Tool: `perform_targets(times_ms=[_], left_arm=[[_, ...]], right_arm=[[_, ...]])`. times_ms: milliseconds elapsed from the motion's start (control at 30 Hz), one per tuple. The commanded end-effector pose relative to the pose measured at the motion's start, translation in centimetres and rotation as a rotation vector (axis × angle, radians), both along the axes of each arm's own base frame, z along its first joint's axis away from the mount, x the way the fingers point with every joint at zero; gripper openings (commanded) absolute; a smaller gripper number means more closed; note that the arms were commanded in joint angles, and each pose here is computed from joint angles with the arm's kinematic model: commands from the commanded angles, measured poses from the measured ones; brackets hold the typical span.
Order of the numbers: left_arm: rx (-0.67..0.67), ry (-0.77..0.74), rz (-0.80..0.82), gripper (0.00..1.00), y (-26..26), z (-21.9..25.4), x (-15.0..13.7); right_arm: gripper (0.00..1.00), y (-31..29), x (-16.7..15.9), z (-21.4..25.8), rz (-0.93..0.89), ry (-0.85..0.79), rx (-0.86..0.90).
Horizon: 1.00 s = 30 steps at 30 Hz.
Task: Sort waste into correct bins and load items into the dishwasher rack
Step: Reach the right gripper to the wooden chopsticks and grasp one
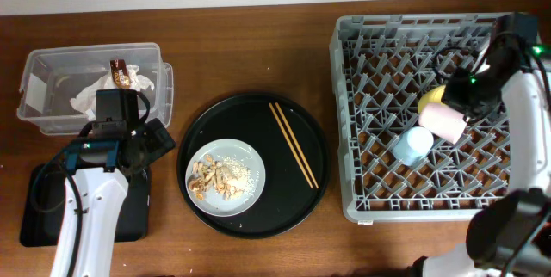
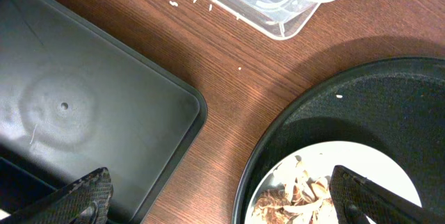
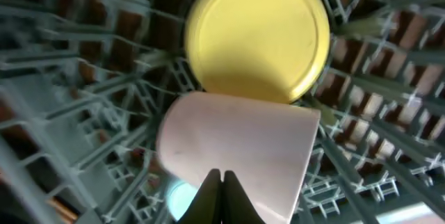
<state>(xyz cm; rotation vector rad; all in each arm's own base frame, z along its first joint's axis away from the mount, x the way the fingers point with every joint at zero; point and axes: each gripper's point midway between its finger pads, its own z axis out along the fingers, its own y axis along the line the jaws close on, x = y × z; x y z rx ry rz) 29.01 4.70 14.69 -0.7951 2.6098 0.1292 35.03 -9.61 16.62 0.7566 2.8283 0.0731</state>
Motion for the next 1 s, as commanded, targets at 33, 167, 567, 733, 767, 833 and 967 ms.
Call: perform_targets(times_ms=[33,167,567,733,767,833,967], left_arm=[[0.006,-0.012,0.018,0.99,0.3,0.3,0.1],[0.006,-0.012,0.018,0.99,0.3,0.3,0.1],[0.006,-0.012,0.018,0.99,0.3,0.3,0.1],[0.006,-0.012,0.018,0.99,0.3,0.3,0.1],[0.006,-0.012,0.018,0.99,0.3,0.3,0.1],[0.006,-0.012,0.018,0.99,0.3,0.3,0.1],[0.006,-0.012,0.018,0.99,0.3,0.3,0.1]], right_arm=[[0.04,-1.7,-1.2,-1.1,-0.055,0.097,-0.093],[0.04,-2.3,-2.0,-1.1,-0.084,0.127,-0.120],[0.04,-1.2,-6.0,5.2,-0.124,0.001,-0.092],[0.17,10.9,-5.1,9.3,0.314,-0.213,0.207],[0.56,13.9,-5.0,9.6,0.418,-0.224,0.217],[0.67,21.1,-4.7,8.6,0.658,-0.215,0.219],[0.53,30.8,-1.2,1.6,0.838,-0.177,-0.015]])
